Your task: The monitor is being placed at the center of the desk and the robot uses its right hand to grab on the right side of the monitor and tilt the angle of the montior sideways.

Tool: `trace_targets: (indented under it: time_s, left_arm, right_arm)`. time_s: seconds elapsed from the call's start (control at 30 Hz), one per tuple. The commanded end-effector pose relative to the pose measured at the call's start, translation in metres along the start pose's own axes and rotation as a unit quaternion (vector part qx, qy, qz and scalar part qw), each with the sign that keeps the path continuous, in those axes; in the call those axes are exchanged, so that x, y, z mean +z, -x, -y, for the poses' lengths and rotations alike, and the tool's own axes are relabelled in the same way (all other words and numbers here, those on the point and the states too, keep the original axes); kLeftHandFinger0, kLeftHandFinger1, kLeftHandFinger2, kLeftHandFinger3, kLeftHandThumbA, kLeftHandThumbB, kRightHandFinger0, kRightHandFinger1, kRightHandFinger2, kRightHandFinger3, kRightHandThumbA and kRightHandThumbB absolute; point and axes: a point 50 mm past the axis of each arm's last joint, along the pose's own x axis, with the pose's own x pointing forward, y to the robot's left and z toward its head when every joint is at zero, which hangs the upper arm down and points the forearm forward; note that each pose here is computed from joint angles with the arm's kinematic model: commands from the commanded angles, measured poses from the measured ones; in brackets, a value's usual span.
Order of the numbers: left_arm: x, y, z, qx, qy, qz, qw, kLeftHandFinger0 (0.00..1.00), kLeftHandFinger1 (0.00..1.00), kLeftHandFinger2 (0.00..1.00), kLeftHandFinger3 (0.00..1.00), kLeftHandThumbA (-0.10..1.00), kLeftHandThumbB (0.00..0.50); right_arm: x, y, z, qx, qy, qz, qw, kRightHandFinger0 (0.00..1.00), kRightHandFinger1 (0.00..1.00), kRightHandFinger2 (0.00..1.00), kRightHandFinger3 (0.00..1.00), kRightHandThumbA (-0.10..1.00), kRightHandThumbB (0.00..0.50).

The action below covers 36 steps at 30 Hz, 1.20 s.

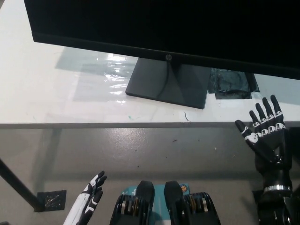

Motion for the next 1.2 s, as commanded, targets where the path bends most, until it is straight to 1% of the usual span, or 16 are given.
trace_targets:
  time_s: [0.0, 0.07, 0.2, 0.47, 0.57, 0.67, 0.7, 0.93, 0.97, 1.17]
  left_arm:
    - [0.008, 0.002, -0.005, 0.005, 0.0, 0.035, 0.999, 1.0, 1.0, 1.0, 1.0, 1.0, 0.353]
    - [0.008, 0.003, -0.006, 0.007, -0.002, 0.035, 0.999, 1.0, 1.0, 1.0, 1.0, 1.0, 0.352]
    - [0.009, 0.001, -0.007, 0.004, -0.009, 0.037, 0.999, 1.0, 1.0, 1.0, 1.0, 1.0, 0.344]
    - [0.009, 0.001, -0.006, 0.007, -0.004, 0.037, 0.999, 1.0, 1.0, 1.0, 1.0, 1.0, 0.342]
    - [0.009, 0.001, -0.006, 0.006, -0.007, 0.037, 0.999, 1.0, 1.0, 1.0, 1.0, 1.0, 0.347]
    - [0.009, 0.001, -0.006, 0.006, -0.007, 0.037, 0.999, 1.0, 1.0, 1.0, 1.0, 1.0, 0.348]
    - [0.01, -0.001, -0.007, 0.005, -0.009, 0.039, 0.999, 1.0, 1.0, 1.0, 1.0, 1.0, 0.347]
    - [0.01, -0.001, -0.007, 0.005, -0.007, 0.039, 0.999, 1.0, 1.0, 1.0, 1.0, 1.0, 0.355]
    - [0.01, -0.002, -0.007, 0.005, -0.01, 0.04, 0.999, 1.0, 1.0, 1.0, 1.0, 1.0, 0.347]
    - [0.01, -0.002, -0.007, 0.005, -0.012, 0.041, 0.999, 1.0, 1.0, 1.0, 1.0, 1.0, 0.353]
  right_arm:
    - [0.015, -0.049, -0.023, 0.059, -0.319, -0.082, 0.942, 1.0, 1.0, 1.0, 1.0, 1.0, 0.323]
    - [0.013, -0.057, -0.02, 0.048, -0.33, -0.091, 0.938, 1.0, 1.0, 1.0, 1.0, 1.0, 0.315]
    - [0.013, -0.07, -0.018, 0.04, -0.342, -0.093, 0.934, 1.0, 1.0, 1.0, 1.0, 1.0, 0.33]
    - [0.019, -0.085, -0.024, 0.045, -0.356, -0.096, 0.928, 1.0, 1.0, 1.0, 1.0, 1.0, 0.334]
    - [0.021, -0.098, -0.03, 0.062, -0.357, -0.089, 0.928, 1.0, 1.0, 1.0, 1.0, 1.0, 0.34]
    - [0.021, -0.1, -0.03, 0.064, -0.361, -0.09, 0.926, 1.0, 1.0, 1.0, 1.0, 1.0, 0.34]
    - [0.022, -0.109, -0.034, 0.065, -0.364, -0.09, 0.925, 1.0, 1.0, 1.0, 1.0, 1.0, 0.332]
    - [0.018, -0.128, -0.037, 0.062, -0.366, -0.095, 0.923, 1.0, 1.0, 1.0, 1.0, 1.0, 0.343]
    - [0.016, -0.135, -0.039, 0.058, -0.366, -0.098, 0.924, 1.0, 1.0, 1.0, 1.0, 1.0, 0.339]
    - [0.015, -0.139, -0.039, 0.06, -0.365, -0.099, 0.924, 1.0, 1.0, 1.0, 1.0, 1.0, 0.337]
